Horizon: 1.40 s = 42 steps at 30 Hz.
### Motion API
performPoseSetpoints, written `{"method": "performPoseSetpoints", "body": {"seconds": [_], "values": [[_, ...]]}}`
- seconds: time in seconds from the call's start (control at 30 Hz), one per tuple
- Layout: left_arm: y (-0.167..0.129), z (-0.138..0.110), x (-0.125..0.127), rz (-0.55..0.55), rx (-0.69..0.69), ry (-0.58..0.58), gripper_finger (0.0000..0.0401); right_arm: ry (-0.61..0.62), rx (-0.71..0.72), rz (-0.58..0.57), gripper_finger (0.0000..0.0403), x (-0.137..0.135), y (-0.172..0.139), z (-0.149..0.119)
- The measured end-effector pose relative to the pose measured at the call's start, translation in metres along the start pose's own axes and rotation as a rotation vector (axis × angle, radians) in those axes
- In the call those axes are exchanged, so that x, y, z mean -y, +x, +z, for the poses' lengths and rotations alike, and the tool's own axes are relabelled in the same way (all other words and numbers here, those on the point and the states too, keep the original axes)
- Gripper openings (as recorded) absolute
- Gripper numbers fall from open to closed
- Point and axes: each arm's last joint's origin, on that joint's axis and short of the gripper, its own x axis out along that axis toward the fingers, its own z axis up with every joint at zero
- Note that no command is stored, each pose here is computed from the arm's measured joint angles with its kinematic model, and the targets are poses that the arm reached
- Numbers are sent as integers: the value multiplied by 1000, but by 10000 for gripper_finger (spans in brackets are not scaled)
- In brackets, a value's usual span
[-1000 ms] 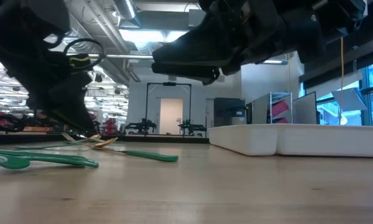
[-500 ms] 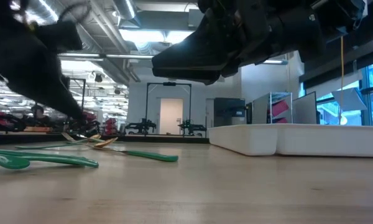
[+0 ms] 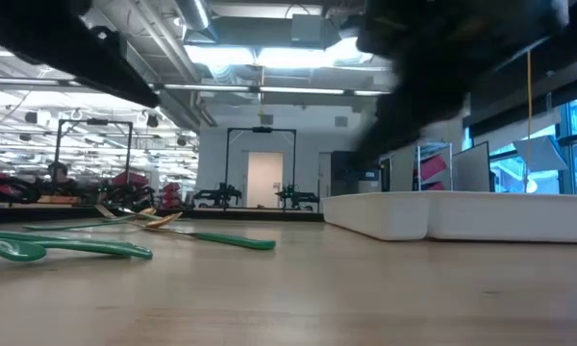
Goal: Sort silverware
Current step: Put the green fork into the silverware tray
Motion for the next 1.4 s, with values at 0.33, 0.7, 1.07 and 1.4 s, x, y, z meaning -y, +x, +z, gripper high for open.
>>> {"method": "performPoseSetpoints", "body": {"seconds": [0.33, 0.7, 1.07, 1.4], "values": [[9, 0, -7, 152, 43, 3, 274, 698, -408, 10, 172, -75, -54, -74], [27, -8, -12, 307, 30, 151, 274, 1278, -293, -223, 172, -114, -69, -136], [40, -3, -27, 392, 9, 153, 274, 1269, -413, -490, 172, -93, -65, -143], [38, -4, -24, 378, 31, 65, 274, 1122, -416, -481, 172, -84, -48, -137]]}}
